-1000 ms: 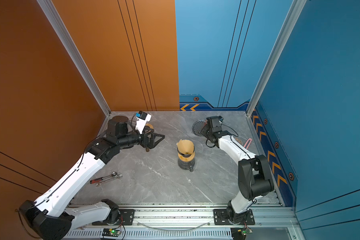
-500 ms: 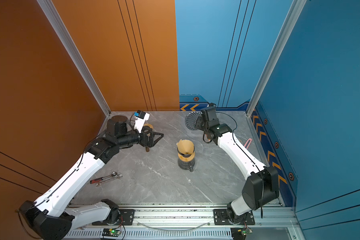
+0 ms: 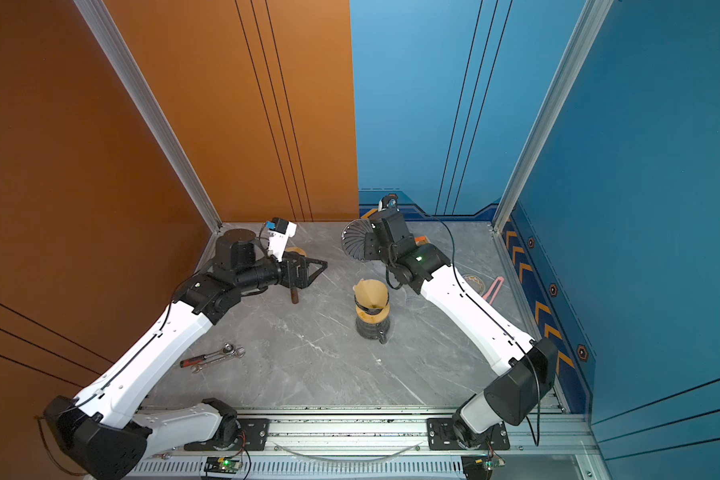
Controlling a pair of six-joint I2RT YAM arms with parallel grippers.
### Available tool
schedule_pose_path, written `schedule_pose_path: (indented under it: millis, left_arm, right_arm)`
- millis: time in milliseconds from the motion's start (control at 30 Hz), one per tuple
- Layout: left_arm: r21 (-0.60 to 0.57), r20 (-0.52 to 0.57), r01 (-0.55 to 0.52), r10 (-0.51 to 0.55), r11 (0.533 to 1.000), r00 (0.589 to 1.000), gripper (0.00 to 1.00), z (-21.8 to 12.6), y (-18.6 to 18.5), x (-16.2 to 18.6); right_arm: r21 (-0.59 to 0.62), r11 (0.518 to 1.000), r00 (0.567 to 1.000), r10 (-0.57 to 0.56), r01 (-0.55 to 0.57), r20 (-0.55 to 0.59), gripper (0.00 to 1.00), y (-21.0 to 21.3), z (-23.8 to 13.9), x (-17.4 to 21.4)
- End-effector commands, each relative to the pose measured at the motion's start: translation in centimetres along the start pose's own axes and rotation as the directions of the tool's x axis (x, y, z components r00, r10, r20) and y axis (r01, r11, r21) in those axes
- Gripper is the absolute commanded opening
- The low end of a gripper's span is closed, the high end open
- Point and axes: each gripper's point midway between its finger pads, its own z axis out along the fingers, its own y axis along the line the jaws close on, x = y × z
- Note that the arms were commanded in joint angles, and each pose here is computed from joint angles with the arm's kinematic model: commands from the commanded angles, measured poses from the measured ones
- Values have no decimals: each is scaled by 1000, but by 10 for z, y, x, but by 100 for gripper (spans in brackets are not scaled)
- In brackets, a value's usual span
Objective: Place the coffee filter in the dripper
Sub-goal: 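Lift the glass dripper with the right gripper and carry it toward the left gripper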
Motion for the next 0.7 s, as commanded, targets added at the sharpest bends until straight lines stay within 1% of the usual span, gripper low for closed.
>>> schedule_pose_path:
  millis: [0,67,300,333,433,500,667]
  left_arm:
    - [10,-3,34,-34,999,999,99,2,2,-1]
    - [15,-9,41,-41,999,999,96,3,2,0]
    - [31,-6,72,-72,997,997,89,6,2,-1]
    - [31,-4,79,-79,996,997,88,7,3,0]
    - [32,13,113,-113,993,993,78,8,7,-2]
    - [39,13,128,-129,991,992,75,10,8,-1]
    - [18,12,136,-136,991,991,61,11,14,-1]
  right_arm:
    - [50,996,997,-81,81,12,10,5,-5,-7]
    - [39,991,991,-131,131,4,10,23,-8,-1]
    - [33,976,977,-213,213,-3,10,51,-9,11]
    - [25,976,976,-217,217,-6,10,54,-9,13]
    - [0,978,978,-207,207,-9,10,62,-10,18]
    - [-22,982,982,-190,189,-13,10,67,-10,19]
    - [-52,986,987,-158,157,-18,9,70,-10,24]
